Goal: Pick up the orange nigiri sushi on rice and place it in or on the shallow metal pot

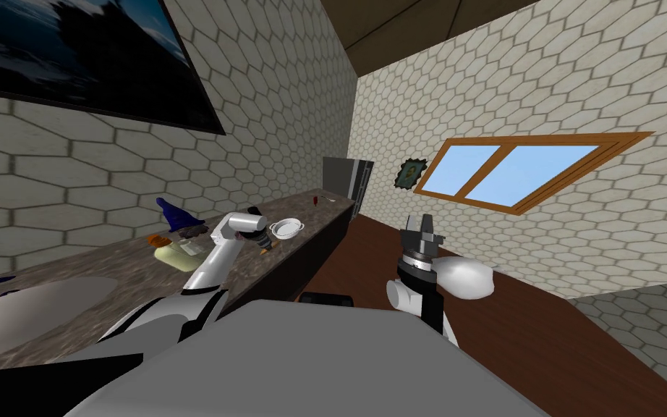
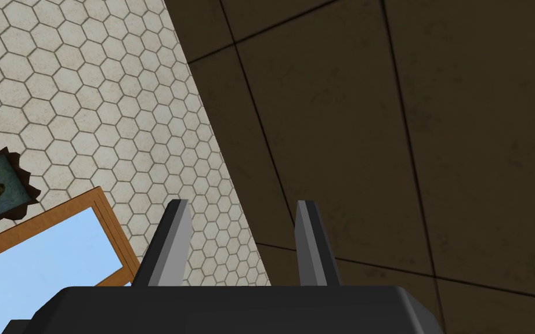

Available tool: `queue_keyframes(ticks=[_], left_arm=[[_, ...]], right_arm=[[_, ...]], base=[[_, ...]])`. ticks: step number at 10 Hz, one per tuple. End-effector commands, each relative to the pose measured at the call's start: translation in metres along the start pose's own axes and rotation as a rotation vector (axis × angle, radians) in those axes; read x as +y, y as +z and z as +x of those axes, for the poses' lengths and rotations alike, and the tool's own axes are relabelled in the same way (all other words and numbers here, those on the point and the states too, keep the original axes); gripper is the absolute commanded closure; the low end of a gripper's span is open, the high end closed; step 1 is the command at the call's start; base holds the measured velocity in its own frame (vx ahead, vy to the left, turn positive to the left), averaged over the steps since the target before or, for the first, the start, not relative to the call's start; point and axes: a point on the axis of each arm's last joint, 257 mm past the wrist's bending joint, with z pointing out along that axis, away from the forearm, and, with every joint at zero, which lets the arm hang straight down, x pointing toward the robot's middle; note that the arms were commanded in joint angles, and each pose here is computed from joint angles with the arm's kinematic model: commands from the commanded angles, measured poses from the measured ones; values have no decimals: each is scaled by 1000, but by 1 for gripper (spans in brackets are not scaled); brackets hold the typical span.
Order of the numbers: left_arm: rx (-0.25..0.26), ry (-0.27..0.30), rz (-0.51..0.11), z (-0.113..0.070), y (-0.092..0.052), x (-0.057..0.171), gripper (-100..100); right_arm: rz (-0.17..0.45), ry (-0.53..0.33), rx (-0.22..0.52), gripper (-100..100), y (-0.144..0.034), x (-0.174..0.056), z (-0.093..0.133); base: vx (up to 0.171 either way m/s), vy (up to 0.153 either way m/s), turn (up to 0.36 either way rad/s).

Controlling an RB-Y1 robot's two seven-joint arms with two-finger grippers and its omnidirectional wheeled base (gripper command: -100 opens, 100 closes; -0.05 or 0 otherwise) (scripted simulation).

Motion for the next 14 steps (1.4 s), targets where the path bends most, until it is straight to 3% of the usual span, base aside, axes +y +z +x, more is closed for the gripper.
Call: queue_keyframes(ticks=[1, 2, 3, 4, 7, 8, 9, 13, 14], left_arm=[[-46, -6, 1, -19, 6, 2, -100], [-28, -4, 1, -12, 3, 1, -100], [-31, -4, 1, -13, 3, 1, 0], [-27, -2, 1, -13, 12, 1, -100], [-22, 0, 3, -13, 23, 1, -100], [-24, -1, 1, -12, 20, 1, -100], [-23, 0, 2, -12, 21, 1, 100], [-22, -1, 3, -12, 21, 1, 100], [-22, -1, 3, -12, 21, 1, 0]], right_arm=[[0, 0, 0, 0, 0, 0, 0], [0, 0, 0, 0, 0, 0, 0], [0, 0, 0, 0, 0, 0, 0], [0, 0, 0, 0, 0, 0, 0], [0, 0, 0, 0, 0, 0, 0], [0, 0, 0, 0, 0, 0, 0], [0, 0, 0, 0, 0, 0, 0], [0, 0, 0, 0, 0, 0, 0], [0, 0, 0, 0, 0, 0, 0]], base=[[147, -109, -2], [64, -45, 9], [12, -9, 0], [5, -2, 23], [-2, 3, 16], [0, 0, 0], [0, 0, 0], [-1, -1, 0], [0, 0, 0]])
